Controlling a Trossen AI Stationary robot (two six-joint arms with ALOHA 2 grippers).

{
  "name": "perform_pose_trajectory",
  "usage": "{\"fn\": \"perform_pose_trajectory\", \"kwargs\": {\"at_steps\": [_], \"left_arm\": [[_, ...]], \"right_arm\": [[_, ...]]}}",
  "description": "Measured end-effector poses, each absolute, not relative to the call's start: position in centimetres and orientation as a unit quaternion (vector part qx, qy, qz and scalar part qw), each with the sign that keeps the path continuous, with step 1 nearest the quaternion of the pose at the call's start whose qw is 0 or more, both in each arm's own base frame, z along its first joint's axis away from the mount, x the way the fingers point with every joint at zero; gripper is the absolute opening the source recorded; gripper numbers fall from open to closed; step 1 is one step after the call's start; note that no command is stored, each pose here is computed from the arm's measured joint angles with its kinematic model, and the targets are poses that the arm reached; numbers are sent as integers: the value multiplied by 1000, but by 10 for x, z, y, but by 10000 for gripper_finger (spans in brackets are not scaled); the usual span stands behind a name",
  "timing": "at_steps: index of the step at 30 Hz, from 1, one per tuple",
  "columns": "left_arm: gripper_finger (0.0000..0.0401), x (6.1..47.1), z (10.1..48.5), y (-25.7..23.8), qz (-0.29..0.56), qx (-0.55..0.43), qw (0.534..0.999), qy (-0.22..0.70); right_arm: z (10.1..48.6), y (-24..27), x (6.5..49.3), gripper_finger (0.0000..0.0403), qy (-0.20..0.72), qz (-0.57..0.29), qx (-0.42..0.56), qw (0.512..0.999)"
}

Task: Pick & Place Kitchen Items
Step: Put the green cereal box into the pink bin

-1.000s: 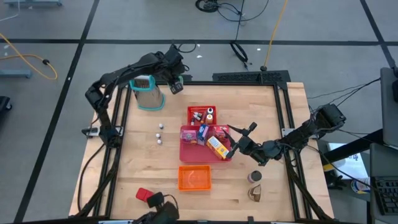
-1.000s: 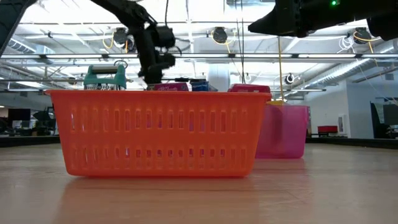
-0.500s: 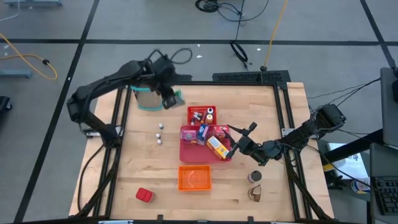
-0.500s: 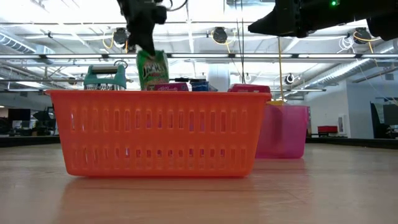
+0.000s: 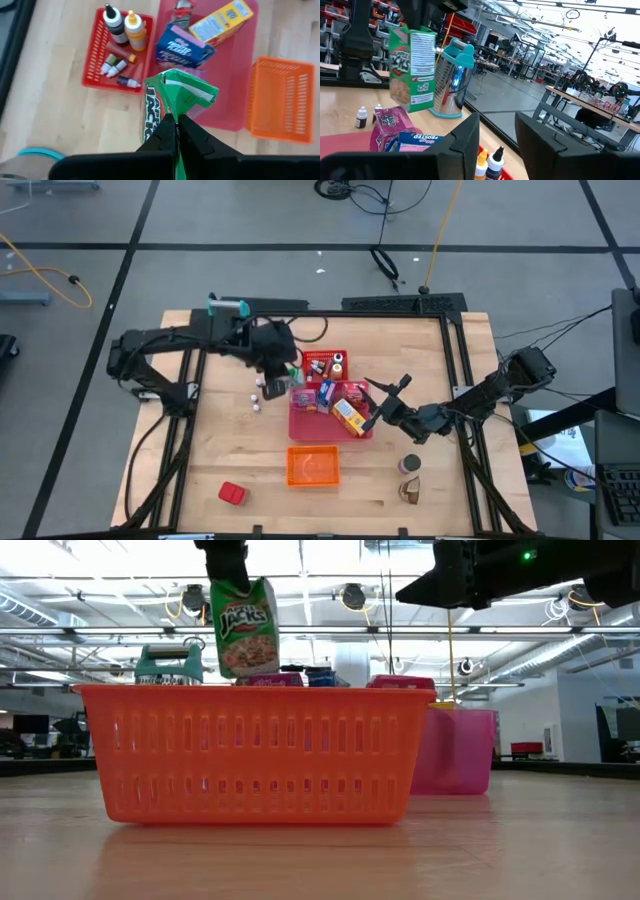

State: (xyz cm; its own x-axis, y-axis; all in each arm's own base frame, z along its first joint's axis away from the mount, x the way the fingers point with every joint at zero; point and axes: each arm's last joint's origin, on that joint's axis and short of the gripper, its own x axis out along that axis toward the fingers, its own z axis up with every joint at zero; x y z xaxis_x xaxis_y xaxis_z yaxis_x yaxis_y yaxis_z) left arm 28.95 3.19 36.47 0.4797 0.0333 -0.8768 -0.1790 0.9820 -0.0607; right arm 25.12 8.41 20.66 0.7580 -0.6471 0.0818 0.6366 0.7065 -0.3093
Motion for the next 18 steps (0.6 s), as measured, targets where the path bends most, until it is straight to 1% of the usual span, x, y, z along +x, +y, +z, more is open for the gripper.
{"fn": "perform_pose_trajectory", "kwargs": {"at_steps": [9,14,18], "left_arm": [[3,294,366,-6,29,-89,864,495],[3,297,369,-25,-18,-99,873,477],[2,304,366,-36,-29,-97,877,470]], "right_arm": [[207,84,251,116,16,-347,-161,924],[207,84,251,116,16,-347,-161,924],[207,84,251,116,16,-347,-161,924]]}}
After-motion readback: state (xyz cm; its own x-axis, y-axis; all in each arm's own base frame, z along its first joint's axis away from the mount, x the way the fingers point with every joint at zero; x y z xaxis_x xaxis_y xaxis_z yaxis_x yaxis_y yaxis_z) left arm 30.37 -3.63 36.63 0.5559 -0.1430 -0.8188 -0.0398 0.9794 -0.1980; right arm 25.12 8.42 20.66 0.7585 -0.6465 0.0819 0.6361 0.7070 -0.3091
